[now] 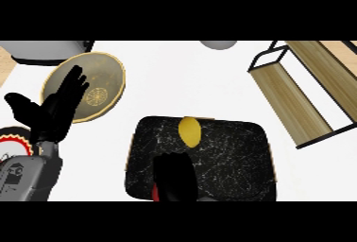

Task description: Pick the tomato from the tray and place it in the tiered shelf

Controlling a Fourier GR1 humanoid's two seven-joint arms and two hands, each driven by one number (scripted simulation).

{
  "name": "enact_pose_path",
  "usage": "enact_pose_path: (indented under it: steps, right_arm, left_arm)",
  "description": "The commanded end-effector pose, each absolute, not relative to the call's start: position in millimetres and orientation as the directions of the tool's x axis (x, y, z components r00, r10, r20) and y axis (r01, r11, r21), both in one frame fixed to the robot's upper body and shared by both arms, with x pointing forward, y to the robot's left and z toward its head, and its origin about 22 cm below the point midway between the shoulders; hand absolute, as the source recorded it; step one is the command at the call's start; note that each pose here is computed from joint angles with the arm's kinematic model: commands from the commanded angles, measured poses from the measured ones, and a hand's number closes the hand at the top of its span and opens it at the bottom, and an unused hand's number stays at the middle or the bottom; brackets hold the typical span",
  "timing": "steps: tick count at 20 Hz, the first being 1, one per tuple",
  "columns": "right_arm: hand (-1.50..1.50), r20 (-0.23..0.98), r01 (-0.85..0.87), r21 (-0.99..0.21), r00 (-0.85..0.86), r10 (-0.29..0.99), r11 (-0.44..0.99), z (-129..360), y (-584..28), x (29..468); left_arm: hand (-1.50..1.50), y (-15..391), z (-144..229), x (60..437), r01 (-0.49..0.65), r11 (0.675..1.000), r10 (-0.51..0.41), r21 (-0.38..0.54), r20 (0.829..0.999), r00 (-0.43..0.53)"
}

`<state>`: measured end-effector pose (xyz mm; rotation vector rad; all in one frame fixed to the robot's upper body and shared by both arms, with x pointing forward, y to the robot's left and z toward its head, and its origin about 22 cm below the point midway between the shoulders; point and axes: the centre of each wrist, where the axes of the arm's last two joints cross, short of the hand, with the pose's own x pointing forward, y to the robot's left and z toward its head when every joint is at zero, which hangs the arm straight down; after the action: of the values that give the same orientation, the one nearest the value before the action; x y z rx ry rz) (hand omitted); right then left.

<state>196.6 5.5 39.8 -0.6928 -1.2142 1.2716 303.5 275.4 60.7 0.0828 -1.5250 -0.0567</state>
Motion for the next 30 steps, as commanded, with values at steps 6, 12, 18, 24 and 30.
enact_pose_path:
  steps: [6, 12, 18, 24, 30]
  right_arm:
    - [1.50, 0.619, 0.012, -0.776, -0.179, 0.764, 0.631, 130, -3, 187]
    - [1.50, 0.685, 0.175, -0.690, -0.154, 0.712, 0.702, 193, -30, 179]
    - [1.50, 0.649, 0.323, -0.700, -0.085, 0.756, 0.637, 238, -65, 207]
    - [1.50, 0.639, 0.382, -0.713, 0.011, 0.769, 0.588, 257, -99, 208]
    - [1.50, 0.624, 0.405, -0.737, 0.101, 0.775, 0.541, 278, -158, 235]
  left_arm:
    - [0.00, 290, 64, 303, -0.046, 0.994, -0.099, 0.100, 0.995, 0.029]
    - [0.00, 289, 76, 300, -0.031, 0.995, -0.097, 0.098, 0.994, 0.050]
    - [0.00, 282, 61, 303, -0.047, 0.995, -0.082, 0.084, 0.996, 0.044]
    - [0.00, 275, 65, 299, -0.026, 0.995, -0.093, 0.095, 0.995, 0.044]
    - [0.00, 289, 65, 300, -0.022, 0.996, -0.087, 0.088, 0.995, 0.043]
